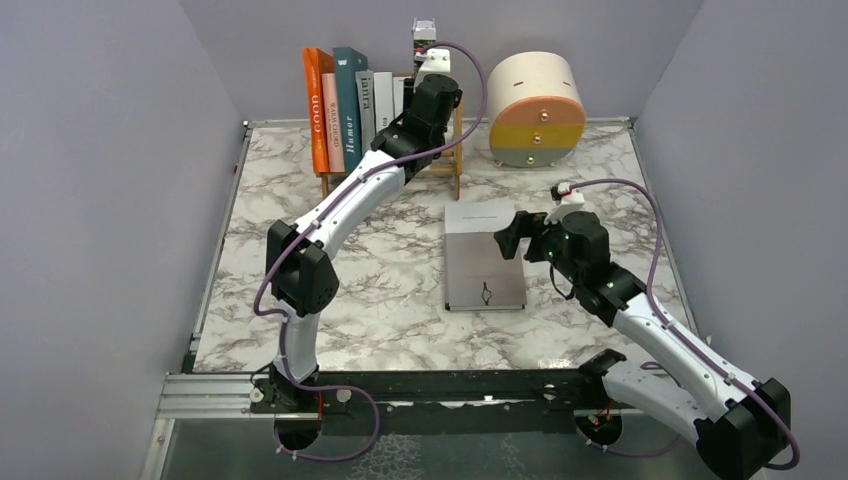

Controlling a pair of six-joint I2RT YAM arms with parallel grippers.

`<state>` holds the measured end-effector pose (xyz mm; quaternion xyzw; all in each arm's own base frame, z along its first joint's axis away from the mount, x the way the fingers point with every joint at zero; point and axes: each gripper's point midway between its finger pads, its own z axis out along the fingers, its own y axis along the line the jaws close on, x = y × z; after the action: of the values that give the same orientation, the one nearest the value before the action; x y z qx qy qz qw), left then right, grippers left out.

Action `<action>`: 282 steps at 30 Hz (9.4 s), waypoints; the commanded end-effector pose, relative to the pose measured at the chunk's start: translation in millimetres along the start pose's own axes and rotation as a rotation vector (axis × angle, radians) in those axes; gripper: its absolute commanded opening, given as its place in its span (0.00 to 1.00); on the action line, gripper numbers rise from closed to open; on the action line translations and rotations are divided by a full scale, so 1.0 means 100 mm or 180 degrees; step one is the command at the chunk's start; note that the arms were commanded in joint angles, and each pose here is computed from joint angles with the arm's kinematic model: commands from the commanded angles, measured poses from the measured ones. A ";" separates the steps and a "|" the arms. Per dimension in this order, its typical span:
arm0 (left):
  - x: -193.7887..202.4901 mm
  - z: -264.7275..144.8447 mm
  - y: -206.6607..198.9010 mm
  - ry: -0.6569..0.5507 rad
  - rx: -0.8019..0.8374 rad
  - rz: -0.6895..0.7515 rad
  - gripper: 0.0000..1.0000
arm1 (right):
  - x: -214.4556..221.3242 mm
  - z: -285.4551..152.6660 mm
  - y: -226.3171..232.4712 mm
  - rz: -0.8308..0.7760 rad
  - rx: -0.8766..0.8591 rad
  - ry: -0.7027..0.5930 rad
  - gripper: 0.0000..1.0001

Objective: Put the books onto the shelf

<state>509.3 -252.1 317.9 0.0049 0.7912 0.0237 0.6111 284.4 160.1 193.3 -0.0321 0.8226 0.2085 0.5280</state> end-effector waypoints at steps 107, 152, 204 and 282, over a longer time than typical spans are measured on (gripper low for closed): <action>1.21 -1.27 -0.23 0.0583 0.1543 -0.0906 0.53 | 0.61 0.50 -0.33 0.0120 0.0536 0.0847 0.96; 3.19 -1.43 -0.77 0.1981 0.2551 -0.1519 0.71 | 1.10 0.60 -0.52 0.0578 0.0244 0.1228 0.78; 1.99 -2.08 -1.07 0.1354 0.4036 -0.2044 0.71 | 0.98 0.64 0.10 0.0975 -0.1001 0.0766 0.65; 1.85 -1.84 -1.42 0.1777 0.4281 -0.2174 0.73 | -0.08 0.54 0.12 0.0693 -0.0824 -0.0309 0.66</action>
<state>315.1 -386.9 169.2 0.0919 0.7208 -0.6296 0.2748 304.4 192.9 143.7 -0.0009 0.7909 0.3851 0.4756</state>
